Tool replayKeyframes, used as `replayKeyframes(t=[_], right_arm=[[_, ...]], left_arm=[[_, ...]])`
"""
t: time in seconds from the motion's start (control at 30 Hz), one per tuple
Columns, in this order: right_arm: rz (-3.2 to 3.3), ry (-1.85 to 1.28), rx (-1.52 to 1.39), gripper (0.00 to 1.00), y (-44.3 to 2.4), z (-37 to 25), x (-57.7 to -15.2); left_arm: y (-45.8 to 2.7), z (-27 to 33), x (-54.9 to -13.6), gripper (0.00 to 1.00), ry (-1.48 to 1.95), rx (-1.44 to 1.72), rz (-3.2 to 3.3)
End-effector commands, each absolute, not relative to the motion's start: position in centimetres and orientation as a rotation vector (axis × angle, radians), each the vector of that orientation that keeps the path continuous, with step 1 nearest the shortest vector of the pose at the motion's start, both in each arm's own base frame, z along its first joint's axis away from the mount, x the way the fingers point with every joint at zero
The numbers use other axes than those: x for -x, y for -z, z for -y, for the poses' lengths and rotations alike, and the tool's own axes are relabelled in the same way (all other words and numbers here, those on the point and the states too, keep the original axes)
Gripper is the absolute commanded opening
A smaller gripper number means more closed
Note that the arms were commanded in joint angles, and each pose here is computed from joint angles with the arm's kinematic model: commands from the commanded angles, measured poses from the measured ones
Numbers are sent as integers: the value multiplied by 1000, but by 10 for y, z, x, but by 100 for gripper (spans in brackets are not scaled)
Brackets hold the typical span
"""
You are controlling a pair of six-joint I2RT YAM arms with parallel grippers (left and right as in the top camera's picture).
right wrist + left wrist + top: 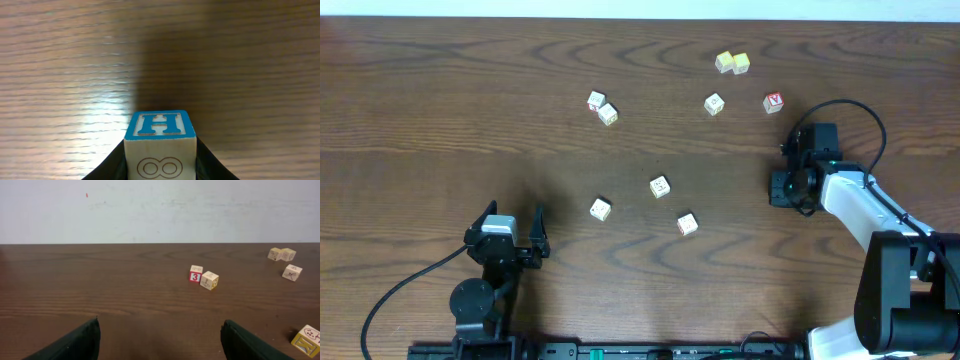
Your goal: Lift 4 blocks
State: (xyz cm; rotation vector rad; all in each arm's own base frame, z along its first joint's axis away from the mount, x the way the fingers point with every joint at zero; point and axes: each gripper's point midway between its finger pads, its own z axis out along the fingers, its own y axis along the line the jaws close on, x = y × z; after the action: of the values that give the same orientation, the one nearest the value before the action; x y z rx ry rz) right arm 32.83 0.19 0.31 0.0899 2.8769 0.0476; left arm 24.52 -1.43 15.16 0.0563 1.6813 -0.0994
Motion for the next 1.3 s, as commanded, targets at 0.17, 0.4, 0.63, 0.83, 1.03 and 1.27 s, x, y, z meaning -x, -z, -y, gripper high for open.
replayKeyframes(t=[0.17,0.4,0.63,0.83,1.03,1.27], right_arm=[[-2862,-111,-5,50,-7,-20,-335],[-2880,-85,-8,62,-27,-17,-340],[-2905,-124,7,66,-87,-24,-352],[-2963,-420,271,62,-94,-109,-321],[-2944,-277,523,67,-78,-152,-301],[-2926,-211,622,68,-47,-178,-276]], left_arm=[[-137,20,-244,77,131,-76,-1727],[-137,20,-244,77,131,-76,-1727],[-137,20,-244,77,131,-77,-1727],[-137,20,-244,77,131,-76,-1727],[-137,20,-244,77,131,-76,-1727],[-137,20,-244,77,131,-77,-1727]])
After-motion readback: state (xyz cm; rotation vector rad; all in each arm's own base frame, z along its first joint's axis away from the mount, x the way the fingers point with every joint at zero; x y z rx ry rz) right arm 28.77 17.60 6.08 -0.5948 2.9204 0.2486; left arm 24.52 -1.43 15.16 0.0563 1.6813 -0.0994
